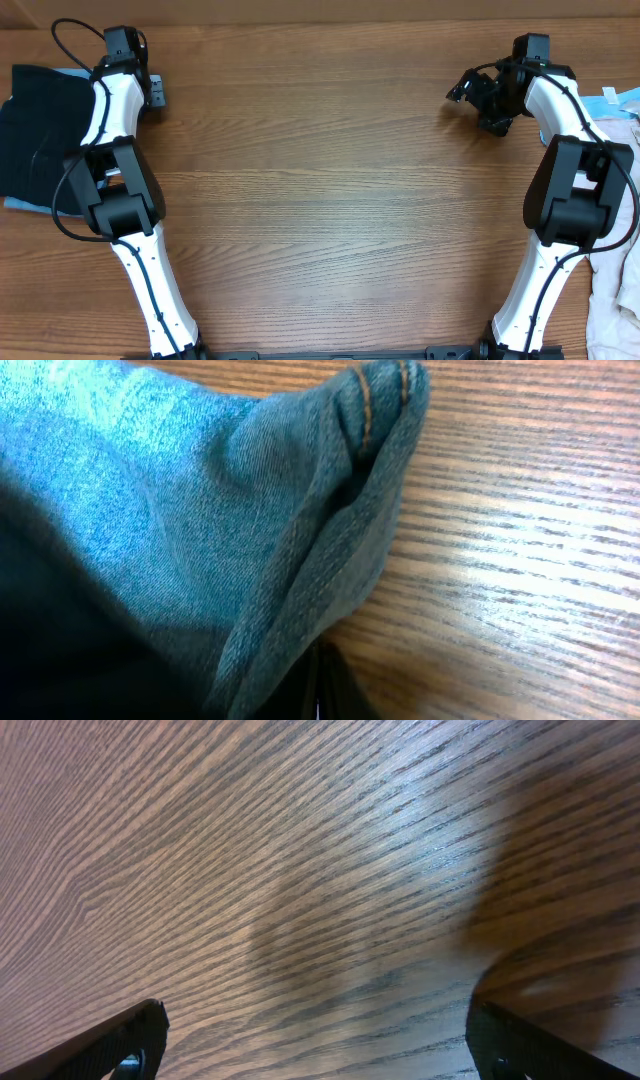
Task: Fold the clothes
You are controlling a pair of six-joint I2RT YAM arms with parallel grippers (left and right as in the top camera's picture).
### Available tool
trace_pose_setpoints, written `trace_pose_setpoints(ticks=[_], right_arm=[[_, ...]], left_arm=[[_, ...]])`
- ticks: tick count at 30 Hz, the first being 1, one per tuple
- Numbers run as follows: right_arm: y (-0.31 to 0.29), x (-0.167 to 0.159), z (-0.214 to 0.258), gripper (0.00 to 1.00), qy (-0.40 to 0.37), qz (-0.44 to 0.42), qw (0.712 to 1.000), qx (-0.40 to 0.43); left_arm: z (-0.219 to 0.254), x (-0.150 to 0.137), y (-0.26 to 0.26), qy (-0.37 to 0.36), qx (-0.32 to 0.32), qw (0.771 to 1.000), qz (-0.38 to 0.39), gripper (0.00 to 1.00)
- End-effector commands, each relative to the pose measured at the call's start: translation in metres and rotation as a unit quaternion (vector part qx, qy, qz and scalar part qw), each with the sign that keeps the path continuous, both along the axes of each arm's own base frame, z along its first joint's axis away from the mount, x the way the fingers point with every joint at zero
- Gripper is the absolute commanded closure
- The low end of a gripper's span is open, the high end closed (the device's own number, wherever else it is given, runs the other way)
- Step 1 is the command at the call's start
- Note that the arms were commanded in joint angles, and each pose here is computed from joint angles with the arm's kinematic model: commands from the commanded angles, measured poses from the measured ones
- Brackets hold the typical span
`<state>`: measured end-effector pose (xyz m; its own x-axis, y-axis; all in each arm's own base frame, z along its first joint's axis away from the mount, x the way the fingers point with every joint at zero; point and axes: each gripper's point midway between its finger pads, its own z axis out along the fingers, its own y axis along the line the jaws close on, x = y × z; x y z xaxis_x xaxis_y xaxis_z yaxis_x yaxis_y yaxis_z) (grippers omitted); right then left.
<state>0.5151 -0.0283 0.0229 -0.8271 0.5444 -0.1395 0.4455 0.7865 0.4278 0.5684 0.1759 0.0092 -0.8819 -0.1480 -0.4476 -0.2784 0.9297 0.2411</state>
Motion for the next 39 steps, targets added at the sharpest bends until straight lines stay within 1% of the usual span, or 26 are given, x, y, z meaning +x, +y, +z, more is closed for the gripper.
trace_pose_setpoints(ticks=[1,3,4,6,9,10,12,14,17,18,19,20,21,25,39], right_arm=[[-0.005,0.002,0.004,0.0,-0.005,-0.005,1.0,-0.01],[-0.005,0.002,0.004,0.0,-0.005,-0.005,1.0,-0.01],[-0.005,0.002,0.004,0.0,-0.005,-0.005,1.0,-0.01],[-0.005,0.002,0.004,0.0,-0.005,-0.005,1.0,-0.01],[-0.005,0.002,0.004,0.0,-0.005,-0.005,1.0,-0.01],[-0.005,0.002,0.004,0.0,-0.005,-0.005,1.0,-0.01],[-0.005,0.002,0.004,0.0,-0.005,-0.005,1.0,-0.01],[-0.005,0.002,0.004,0.0,-0.005,-0.005,1.0,-0.01],[-0.005,0.002,0.004,0.0,-0.005,-0.005,1.0,-0.01],[-0.005,0.002,0.004,0.0,-0.005,-0.005,1.0,-0.01],[-0.005,0.002,0.004,0.0,-0.005,-0.005,1.0,-0.01],[-0.005,0.002,0.004,0.0,-0.005,-0.005,1.0,-0.01],[-0.005,0.002,0.004,0.0,-0.005,-0.005,1.0,-0.01],[-0.005,0.002,0.004,0.0,-0.005,-0.005,1.0,-0.01],[-0.005,0.002,0.004,0.0,-0.005,-0.005,1.0,-0.01]], left_arm=[[-0.019,0.001,-0.002,0.014,0.008,1.0,-0.011,0.96],[-0.016,-0.002,0.009,0.022,0.04,0.999,-0.002,0.96],[-0.016,-0.002,0.009,0.028,0.048,0.998,-0.018,0.96],[-0.014,0.001,0.009,0.032,0.059,0.997,-0.042,0.96],[-0.01,0.008,0.01,0.02,0.068,0.996,-0.05,0.96],[-0.009,0.011,0.01,0.012,0.069,0.996,-0.051,0.88],[-0.001,0.018,0.003,0.004,0.07,0.996,-0.057,0.76],[0.011,0.025,-0.01,-0.001,0.069,0.995,-0.069,0.7],[0.049,0.042,-0.045,-0.025,0.061,0.995,-0.08,0.64],[0.075,0.051,-0.071,-0.041,0.057,0.993,-0.096,0.44],[0.092,0.055,-0.085,-0.049,0.059,0.991,-0.107,0.35],[0.111,0.06,-0.101,-0.064,0.063,0.989,-0.119,0.05],[0.124,0.065,-0.109,-0.078,0.073,0.987,-0.121,0.0],[0.125,0.068,-0.139,-0.081,0.065,0.984,-0.146,0.0],[0.125,0.068,-0.139,-0.081,0.065,0.984,-0.146,0.0]])
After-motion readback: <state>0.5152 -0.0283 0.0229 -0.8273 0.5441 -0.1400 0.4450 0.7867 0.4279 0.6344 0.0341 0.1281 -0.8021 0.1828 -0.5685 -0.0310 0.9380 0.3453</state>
